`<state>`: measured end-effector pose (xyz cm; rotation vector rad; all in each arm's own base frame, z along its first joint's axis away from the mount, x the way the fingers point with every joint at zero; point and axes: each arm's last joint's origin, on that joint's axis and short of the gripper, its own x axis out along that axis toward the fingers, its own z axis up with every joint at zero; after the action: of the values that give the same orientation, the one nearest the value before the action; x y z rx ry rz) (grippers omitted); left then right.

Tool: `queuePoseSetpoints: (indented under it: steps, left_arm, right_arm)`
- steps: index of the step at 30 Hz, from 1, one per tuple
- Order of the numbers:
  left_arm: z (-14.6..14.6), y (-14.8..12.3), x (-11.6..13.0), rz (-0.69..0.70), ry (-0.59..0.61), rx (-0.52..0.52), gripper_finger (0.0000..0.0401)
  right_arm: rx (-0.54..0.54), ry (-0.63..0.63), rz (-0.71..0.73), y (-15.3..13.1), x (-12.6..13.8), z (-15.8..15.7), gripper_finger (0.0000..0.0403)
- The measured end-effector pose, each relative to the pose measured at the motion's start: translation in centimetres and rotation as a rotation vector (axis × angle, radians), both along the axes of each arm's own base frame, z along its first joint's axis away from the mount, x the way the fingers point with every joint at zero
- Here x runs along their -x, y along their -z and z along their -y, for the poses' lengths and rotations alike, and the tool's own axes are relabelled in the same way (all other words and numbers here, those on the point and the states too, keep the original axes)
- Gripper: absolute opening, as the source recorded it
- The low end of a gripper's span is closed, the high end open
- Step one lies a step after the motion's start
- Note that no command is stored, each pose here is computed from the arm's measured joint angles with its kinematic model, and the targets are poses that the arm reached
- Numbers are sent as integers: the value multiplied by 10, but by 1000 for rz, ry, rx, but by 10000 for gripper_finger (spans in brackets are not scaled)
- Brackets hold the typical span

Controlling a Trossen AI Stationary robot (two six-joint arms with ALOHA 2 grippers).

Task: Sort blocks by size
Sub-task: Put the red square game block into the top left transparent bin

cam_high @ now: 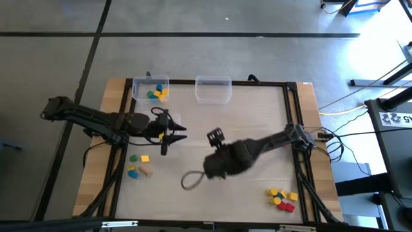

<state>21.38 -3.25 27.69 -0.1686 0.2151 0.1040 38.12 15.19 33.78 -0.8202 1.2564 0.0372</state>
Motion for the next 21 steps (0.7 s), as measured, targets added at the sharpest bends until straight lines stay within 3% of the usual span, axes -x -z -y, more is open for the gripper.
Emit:
queuePoseSetpoints:
  steps: [8, 21]
  left_arm:
    - [8, 13, -13, -38, 19, 18, 155]
    - [10, 17, -18, -49, 14, 50, 155]
  right_arm:
    - [-112, 52, 121, -15, 48, -55, 271]
    - [-309, 359, -3, 23, 147, -104, 271]
